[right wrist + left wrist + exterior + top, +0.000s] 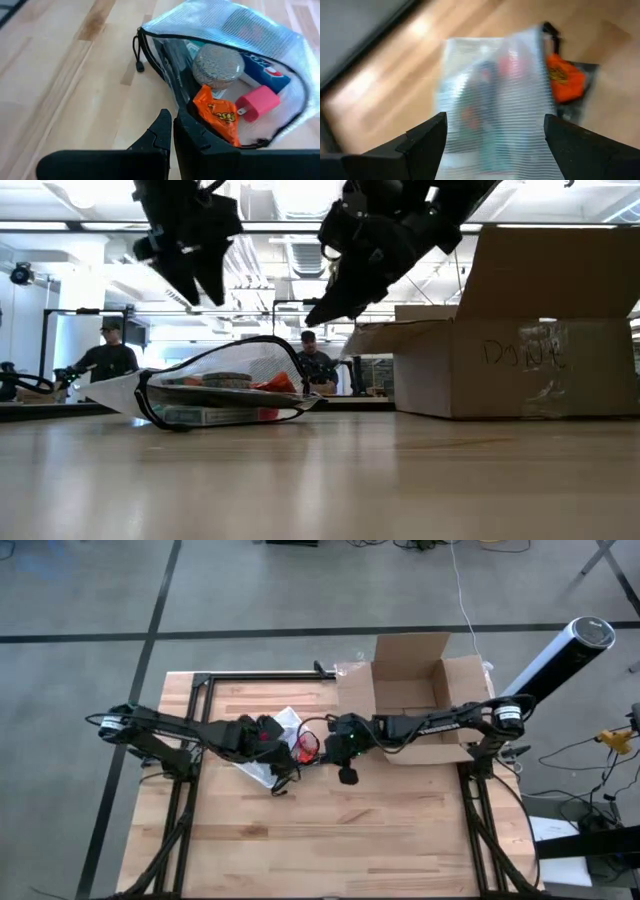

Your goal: Unpack boxes

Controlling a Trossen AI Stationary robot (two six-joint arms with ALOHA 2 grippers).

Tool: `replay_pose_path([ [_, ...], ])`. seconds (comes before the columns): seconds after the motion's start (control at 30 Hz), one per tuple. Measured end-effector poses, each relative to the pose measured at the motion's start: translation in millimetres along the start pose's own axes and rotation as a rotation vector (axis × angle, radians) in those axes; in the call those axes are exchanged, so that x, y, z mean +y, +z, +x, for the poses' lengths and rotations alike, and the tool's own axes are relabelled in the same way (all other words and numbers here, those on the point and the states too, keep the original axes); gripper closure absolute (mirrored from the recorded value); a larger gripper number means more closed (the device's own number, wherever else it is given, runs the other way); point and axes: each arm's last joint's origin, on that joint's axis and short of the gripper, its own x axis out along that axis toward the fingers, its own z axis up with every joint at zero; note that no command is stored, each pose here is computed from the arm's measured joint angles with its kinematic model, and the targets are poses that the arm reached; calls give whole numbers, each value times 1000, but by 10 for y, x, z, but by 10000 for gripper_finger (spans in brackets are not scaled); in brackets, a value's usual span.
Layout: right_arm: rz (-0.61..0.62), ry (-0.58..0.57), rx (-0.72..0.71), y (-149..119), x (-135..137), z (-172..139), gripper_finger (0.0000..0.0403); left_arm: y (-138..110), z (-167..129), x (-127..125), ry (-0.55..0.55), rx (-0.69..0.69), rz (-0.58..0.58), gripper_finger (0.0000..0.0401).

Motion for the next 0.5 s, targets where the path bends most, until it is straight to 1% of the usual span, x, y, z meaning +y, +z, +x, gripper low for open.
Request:
replay_pose_path([
  [0.1, -1, -13, 8, -4, 13, 63, 403, 3, -15, 154, 28, 7, -17, 91],
  [0.3, 17, -145, 49, -36, 49, 129, 403, -60, 70, 479, 76, 21, -91, 91],
  [0.4, 40, -172, 37, -2, 63, 129, 403, -76, 136, 659, 97, 26, -157, 91],
  [0.5, 49, -216, 32, 18, 91, 133, 403, -56, 235, 822, 86, 20, -250, 91],
])
